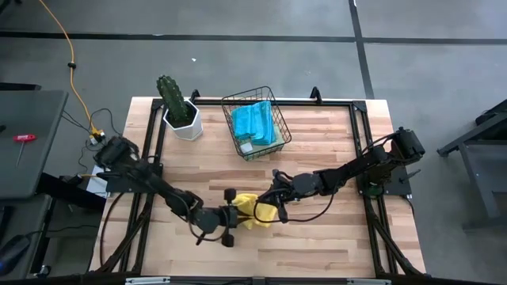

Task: Fold microfiber towels
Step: Fold the yellow microfiber cloth

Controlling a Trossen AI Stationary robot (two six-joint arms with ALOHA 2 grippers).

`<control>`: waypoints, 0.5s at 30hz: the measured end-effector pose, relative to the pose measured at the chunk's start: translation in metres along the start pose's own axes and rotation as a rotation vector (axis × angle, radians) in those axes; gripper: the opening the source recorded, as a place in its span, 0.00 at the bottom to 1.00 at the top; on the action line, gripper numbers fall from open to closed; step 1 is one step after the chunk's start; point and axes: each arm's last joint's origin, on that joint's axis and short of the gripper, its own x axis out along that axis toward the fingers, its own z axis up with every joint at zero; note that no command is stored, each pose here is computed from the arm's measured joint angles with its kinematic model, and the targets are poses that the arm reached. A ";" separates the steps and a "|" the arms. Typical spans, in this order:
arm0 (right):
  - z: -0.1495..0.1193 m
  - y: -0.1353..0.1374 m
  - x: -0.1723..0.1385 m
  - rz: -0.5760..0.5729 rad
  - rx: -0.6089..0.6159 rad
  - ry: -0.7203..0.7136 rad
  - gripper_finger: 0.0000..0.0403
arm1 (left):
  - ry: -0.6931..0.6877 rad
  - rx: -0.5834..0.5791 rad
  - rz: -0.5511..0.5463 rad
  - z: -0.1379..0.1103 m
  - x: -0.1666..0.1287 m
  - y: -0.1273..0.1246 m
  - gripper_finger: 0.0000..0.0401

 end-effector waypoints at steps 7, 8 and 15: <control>-0.003 -0.002 0.000 -0.044 -0.004 0.022 0.00 | 0.185 -0.114 -0.090 0.020 -0.053 0.020 0.00; -0.003 -0.002 0.000 -0.044 -0.004 0.022 0.00 | 0.209 -0.132 -0.090 0.021 -0.060 0.021 0.00; -0.011 -0.004 0.002 -0.048 -0.007 0.076 0.02 | 0.378 -0.159 -0.062 0.008 -0.080 0.023 0.00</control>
